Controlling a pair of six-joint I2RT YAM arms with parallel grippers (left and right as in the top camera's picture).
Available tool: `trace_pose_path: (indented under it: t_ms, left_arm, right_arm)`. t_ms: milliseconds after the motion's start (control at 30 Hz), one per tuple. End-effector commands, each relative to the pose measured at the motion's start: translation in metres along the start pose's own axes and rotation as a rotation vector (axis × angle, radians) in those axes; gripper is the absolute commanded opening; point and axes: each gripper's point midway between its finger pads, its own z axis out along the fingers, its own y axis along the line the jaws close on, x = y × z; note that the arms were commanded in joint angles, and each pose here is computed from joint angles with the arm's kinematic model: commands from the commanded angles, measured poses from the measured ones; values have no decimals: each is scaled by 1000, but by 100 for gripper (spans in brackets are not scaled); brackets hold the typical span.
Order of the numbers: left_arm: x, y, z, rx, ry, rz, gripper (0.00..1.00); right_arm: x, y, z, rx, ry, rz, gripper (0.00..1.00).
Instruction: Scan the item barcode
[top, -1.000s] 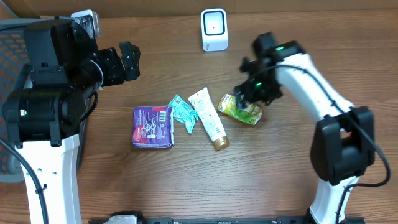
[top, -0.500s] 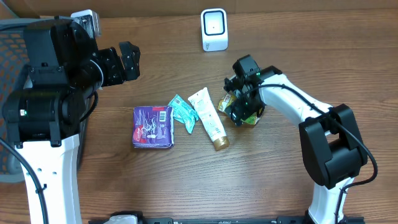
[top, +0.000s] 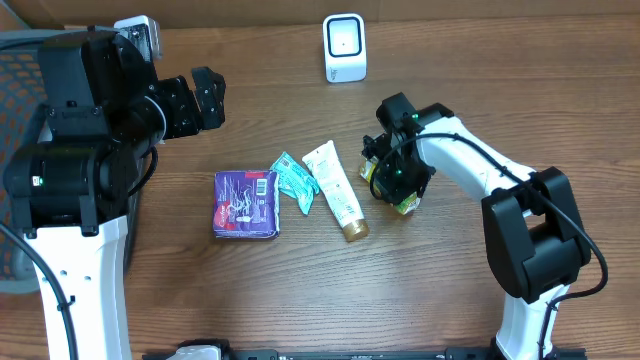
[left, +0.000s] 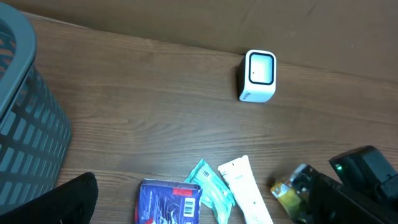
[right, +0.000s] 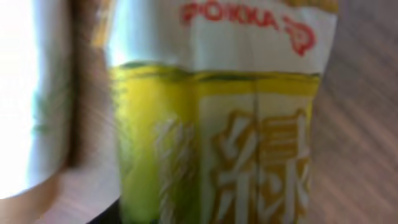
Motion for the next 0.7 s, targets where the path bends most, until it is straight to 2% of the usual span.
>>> trace_pose_path:
  t_ms: [0,33,67,200,300,400,667]
  left_arm:
    - [-2,-1,-1,6,-7,21,100]
    - [-2,-1,-1,6,-7,21,99]
    - [-2,-1,-1,6,-6,21,100]
    - [-2,-1,-1,6,-6,21,100]
    - [-2,-1,-1,6,-7,21,100]
    - [-2,-1,-1,6,-6,21,100]
    - [-2,-1,-1,6,-6,21,99]
  right_arm:
    - [-28,31,-37,-172,-101,18,54]
    - [-30,43,-46,-257,-116,23,61]
    - [-31,47,-49,-294,-124,28,63]
    - [-33,51,-66,-524,-177,126,65]
    - [-26,23,-65,-528,-180,227,65]
    - [-16,-2,-59,-452,-159,272,68]
    - [3,16,-34,-538,-76,371,76]
